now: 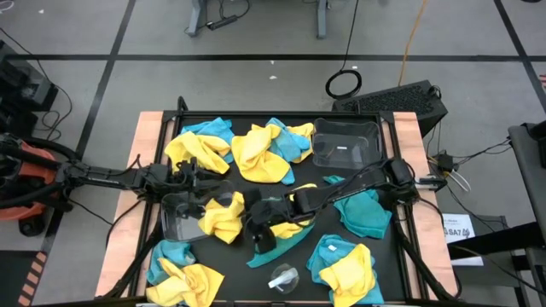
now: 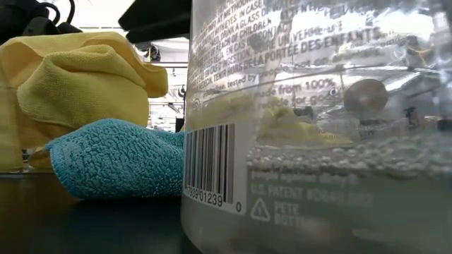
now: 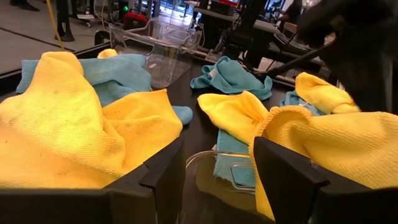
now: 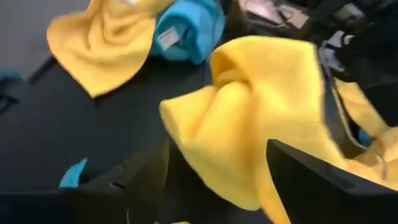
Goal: Sort microfiber towel by color & place in baskets
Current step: Put the yellow microfiber towel into the bottom transparent bin
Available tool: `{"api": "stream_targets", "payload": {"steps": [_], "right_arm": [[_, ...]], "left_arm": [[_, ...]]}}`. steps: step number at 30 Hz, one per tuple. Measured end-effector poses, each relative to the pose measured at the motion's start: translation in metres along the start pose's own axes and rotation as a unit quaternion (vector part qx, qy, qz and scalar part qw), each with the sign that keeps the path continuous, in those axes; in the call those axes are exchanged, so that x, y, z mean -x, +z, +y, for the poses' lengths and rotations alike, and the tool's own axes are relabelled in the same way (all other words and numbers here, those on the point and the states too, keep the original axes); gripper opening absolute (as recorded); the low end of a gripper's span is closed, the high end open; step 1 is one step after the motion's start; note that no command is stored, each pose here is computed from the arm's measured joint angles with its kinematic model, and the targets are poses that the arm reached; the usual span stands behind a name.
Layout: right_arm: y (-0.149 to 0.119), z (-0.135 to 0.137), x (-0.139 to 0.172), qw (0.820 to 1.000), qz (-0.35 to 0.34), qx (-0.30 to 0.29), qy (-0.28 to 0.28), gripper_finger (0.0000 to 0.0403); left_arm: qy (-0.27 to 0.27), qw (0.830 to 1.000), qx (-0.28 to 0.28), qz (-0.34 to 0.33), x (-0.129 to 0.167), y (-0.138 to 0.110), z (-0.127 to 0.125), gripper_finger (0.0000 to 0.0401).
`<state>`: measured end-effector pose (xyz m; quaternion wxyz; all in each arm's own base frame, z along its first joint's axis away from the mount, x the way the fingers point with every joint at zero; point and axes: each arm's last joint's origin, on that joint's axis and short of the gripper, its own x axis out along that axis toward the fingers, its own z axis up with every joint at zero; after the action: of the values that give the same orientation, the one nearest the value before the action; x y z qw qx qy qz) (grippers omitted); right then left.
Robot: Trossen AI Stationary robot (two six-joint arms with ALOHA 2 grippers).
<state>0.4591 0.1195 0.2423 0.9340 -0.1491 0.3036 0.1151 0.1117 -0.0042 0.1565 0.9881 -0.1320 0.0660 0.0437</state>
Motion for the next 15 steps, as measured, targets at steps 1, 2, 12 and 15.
{"api": "stream_targets", "payload": {"steps": [1,2,12,15], "right_arm": [[-0.002,0.003,-0.003,1.000,0.007,0.010,-0.004,0.0255],[-0.004,0.006,-0.006,1.000,0.013,0.019,-0.008,0.0252],[-0.009,0.010,-0.017,0.996,0.021,0.064,-0.050,0.0184],[-0.010,0.010,-0.022,0.997,0.008,0.072,-0.029,0.0147]], "left_arm": [[0.000,1.000,0.000,0.000,0.000,0.000,0.000,0.0196],[0.000,1.000,0.000,0.000,0.000,0.000,0.000,0.0196],[0.000,1.000,0.000,0.000,0.000,0.000,0.000,0.0196],[0.000,1.000,0.000,0.000,0.000,0.000,0.000,0.0196]]}}
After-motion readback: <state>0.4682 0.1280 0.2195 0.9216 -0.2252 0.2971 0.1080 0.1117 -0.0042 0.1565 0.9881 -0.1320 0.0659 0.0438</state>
